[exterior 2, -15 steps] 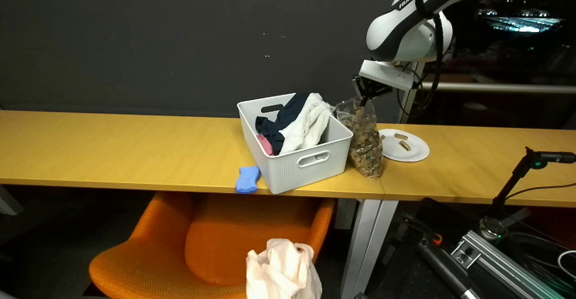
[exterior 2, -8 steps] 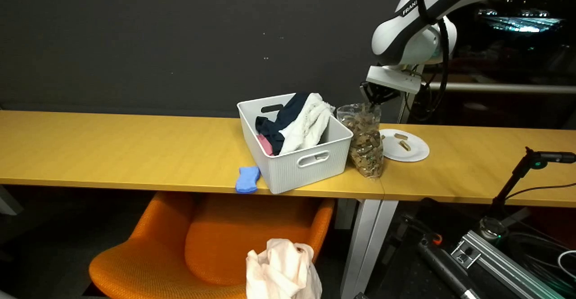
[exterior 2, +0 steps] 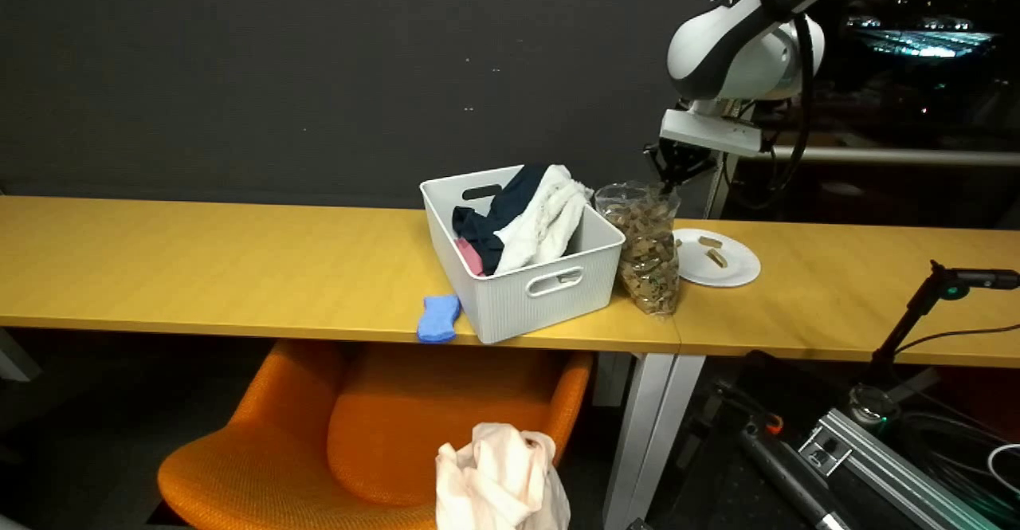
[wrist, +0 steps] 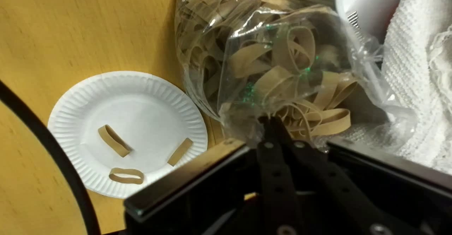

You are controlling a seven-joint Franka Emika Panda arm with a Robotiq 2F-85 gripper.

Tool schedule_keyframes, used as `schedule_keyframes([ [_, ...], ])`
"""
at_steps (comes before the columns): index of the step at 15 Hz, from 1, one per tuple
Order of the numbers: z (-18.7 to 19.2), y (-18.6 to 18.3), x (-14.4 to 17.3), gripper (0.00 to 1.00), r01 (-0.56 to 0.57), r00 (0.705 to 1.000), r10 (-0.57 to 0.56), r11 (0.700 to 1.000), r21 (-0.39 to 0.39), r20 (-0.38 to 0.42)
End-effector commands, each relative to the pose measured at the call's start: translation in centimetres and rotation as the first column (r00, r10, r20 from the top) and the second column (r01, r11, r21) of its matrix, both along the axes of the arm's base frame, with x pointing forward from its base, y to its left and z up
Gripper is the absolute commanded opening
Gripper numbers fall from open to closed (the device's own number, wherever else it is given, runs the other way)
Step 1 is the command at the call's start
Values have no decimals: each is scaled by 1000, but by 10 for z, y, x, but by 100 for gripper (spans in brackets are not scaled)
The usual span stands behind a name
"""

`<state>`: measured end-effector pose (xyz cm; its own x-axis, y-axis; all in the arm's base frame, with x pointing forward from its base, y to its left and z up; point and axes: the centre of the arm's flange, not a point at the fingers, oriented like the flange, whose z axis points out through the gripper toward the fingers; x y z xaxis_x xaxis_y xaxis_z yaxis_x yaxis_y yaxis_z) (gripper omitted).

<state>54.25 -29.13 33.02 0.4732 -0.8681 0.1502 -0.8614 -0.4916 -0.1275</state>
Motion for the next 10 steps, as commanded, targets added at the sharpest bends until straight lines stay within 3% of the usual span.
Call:
schedule_keyframes([
  [1, 12, 7, -11, 28, -35, 999, 34, 999, 37, 2],
  [3, 18, 7, -12, 33, -39, 999, 38, 999, 37, 25],
  [10, 55, -15, -16, 82, -2, 991, -5, 999, 48, 135],
])
